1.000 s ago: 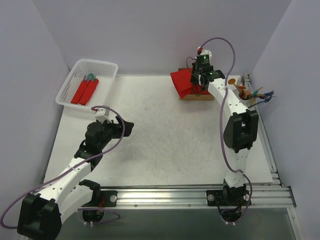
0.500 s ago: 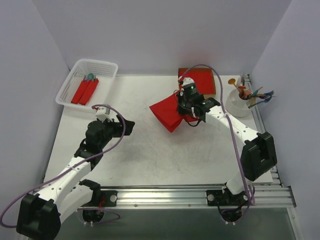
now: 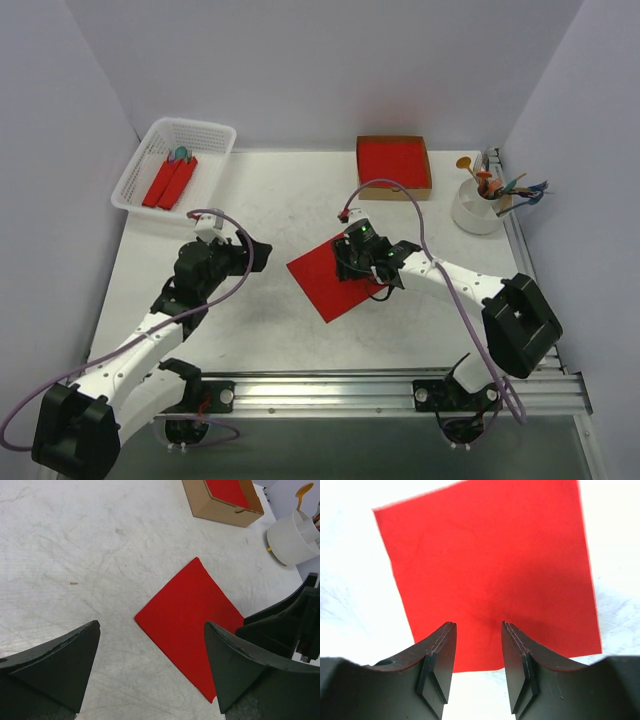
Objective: Place the utensils on the paper napkin and roll it up
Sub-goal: Place the napkin at the center of the board, then adjust the napkin at the center of the board.
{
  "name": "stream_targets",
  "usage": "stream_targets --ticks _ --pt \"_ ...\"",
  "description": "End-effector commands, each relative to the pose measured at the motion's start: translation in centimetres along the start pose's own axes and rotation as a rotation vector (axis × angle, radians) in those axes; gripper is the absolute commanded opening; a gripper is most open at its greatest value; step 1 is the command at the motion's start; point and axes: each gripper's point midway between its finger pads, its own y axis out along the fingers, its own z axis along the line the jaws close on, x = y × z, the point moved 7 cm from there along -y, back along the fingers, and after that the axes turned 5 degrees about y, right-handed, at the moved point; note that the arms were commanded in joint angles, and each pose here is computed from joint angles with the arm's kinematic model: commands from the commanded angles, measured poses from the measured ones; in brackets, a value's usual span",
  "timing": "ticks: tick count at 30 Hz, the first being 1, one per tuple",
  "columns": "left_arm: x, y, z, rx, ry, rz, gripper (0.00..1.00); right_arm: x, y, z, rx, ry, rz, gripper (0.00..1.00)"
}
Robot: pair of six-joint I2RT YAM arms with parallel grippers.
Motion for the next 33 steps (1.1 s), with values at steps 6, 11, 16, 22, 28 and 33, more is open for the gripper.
stream_targets --ticks 6,11,16,22,28,33 --pt "0.1 2.5 -3.3 -0.057 0.052 0.039 0.94 2.1 -2.3 -1.2 -0.075 0.151 -0.144 0.3" --pt "-1.5 5.2 -5.5 -0.091 0.087 0.169 0.9 0.5 -1.6 -3.3 -0.15 0.255 -0.128 0.11" --pt "-3.5 7.9 -6.2 -0.097 0.098 0.3 0.51 -0.9 -1.0 -4.4 -0.191 0.335 -0.114 0.0" --pt "-5.6 9.5 -5.7 -0.059 0.095 0.393 0.03 -2.1 -0.6 -5.7 -0.222 0.389 -0.116 0.0" --pt "-7.4 10.7 -4.6 0.029 0.081 0.468 0.02 -3.0 0.7 -7.3 -0.288 0.413 -0.072 0.0" --pt "-9.1 11.0 -3.5 0.097 0.063 0.524 0.02 -3.1 2.2 -8.6 -0.316 0.413 -0.061 0.0"
